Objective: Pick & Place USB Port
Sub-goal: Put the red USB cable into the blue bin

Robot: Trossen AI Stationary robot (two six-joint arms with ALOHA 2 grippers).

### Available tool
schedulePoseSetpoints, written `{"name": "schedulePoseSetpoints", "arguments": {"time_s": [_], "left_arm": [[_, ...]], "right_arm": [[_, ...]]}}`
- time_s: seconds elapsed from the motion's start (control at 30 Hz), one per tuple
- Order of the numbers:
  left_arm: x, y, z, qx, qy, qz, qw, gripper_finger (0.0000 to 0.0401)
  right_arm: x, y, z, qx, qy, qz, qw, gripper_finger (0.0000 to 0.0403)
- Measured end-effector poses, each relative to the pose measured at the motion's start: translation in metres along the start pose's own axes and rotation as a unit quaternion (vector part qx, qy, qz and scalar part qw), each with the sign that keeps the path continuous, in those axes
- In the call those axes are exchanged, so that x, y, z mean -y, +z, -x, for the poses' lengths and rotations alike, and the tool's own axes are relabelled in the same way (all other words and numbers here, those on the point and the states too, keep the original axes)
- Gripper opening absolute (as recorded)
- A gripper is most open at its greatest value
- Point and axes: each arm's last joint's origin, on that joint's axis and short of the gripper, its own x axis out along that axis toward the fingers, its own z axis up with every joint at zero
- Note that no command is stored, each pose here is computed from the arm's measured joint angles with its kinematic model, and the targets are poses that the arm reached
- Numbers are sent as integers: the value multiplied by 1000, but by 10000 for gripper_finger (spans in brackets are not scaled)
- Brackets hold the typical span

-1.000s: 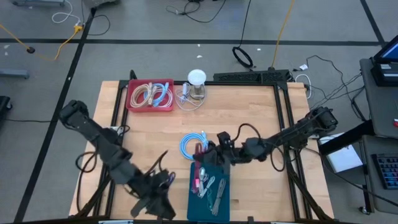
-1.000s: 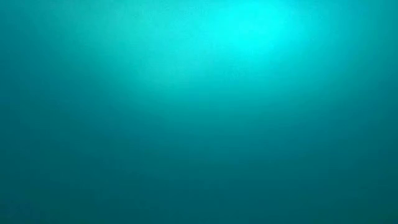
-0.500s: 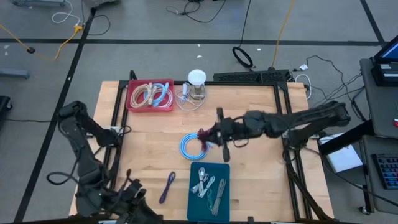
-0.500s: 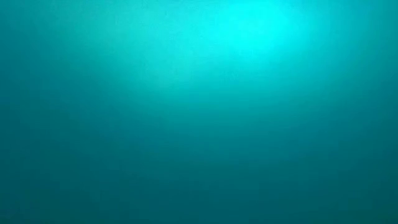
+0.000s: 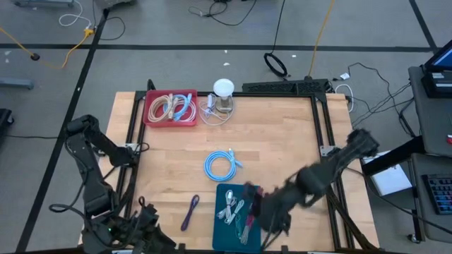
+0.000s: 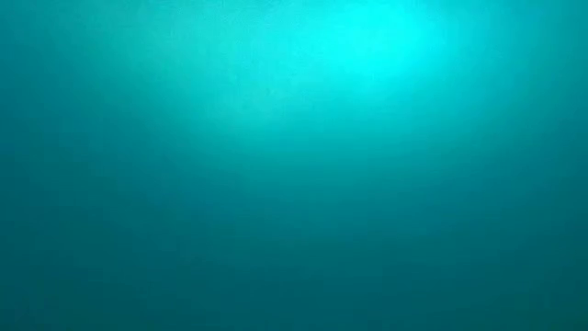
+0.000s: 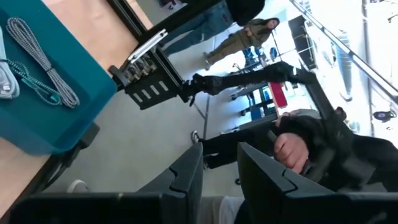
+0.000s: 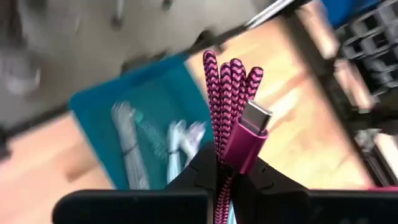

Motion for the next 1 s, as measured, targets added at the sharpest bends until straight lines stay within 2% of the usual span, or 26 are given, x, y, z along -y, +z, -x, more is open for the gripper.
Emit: {"name": "schedulePoseSetpoints", "arguments": {"time_s": [0.1,0.2,0.33,0.4,0.73,1.0], "left_arm": [[-1,2,-2,3,3,-1,1000,102],[-3,3,-3,1,11,2,1000,102],[-6,3,-3,-1,21,13,1000,102],[-6,3,-3,-1,22,16,1000,102],[-6,3,-3,2,22,16,1000,102],[-5,0,-1,-2,20,5,1000,102]], "right_arm": [[-20,3,-30,-94,21,76,992,9],[-36,-1,-60,-161,63,142,975,9],[-53,-8,-89,-208,123,210,947,9],[-60,-9,-101,-206,140,228,941,9],[-58,4,-124,-130,98,203,966,9],[-71,3,-142,-124,135,180,966,9]]}}
